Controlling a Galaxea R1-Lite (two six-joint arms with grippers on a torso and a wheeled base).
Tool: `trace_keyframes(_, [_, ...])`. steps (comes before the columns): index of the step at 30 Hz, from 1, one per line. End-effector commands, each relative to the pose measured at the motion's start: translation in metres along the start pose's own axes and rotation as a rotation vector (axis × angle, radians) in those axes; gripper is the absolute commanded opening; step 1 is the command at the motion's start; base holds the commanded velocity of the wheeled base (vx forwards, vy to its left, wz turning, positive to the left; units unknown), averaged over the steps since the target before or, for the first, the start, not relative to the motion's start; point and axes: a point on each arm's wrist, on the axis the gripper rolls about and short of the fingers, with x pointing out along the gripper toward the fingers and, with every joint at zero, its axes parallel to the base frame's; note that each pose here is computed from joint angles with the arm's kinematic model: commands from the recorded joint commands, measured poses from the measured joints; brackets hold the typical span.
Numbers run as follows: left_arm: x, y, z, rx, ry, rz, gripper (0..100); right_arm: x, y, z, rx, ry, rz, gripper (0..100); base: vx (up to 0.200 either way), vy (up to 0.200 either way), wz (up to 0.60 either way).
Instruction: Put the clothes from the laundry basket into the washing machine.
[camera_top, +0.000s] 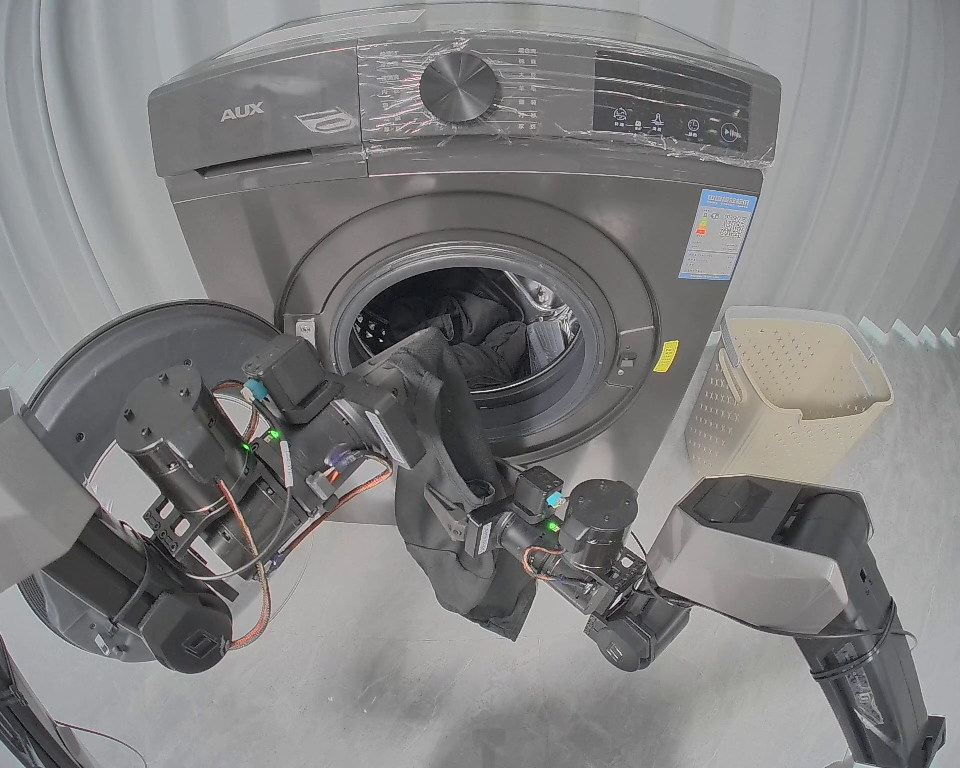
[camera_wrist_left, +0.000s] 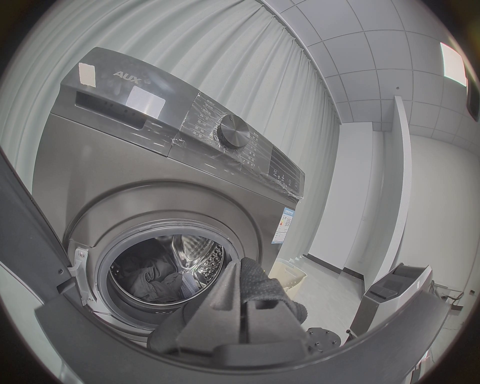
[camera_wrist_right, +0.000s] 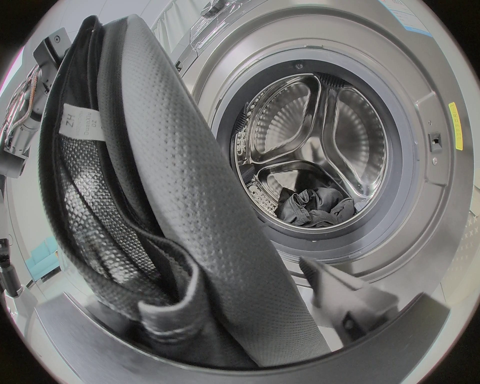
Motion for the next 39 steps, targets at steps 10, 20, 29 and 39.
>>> trace_keyframes(10, [-0.008, 0.011, -0.007, 0.005, 0.037, 0.068, 0, -0.003, -0.026, 0.032, 0.0, -0.067, -0.078, 0, 0.0, 0.0, 0.0])
trace_keyframes(20, [-0.031, 0.023, -0.041, -0.001, 0.202, 0.11, 0, -0.018, -0.039, 0.075, -0.013, -0.119, -0.115, 0, 0.0, 0.0, 0.0])
trace_keyframes(29, [-0.041, 0.028, -0.094, 0.013, 0.405, 0.092, 0, -0.02, -0.031, 0.096, -0.011, -0.162, -0.098, 0, 0.0, 0.0, 0.0])
trace_keyframes(39, [-0.042, 0.024, -0.109, 0.005, 0.453, 0.079, 0, -0.02, -0.03, 0.097, -0.008, -0.166, -0.095, 0, 0.0, 0.0, 0.0])
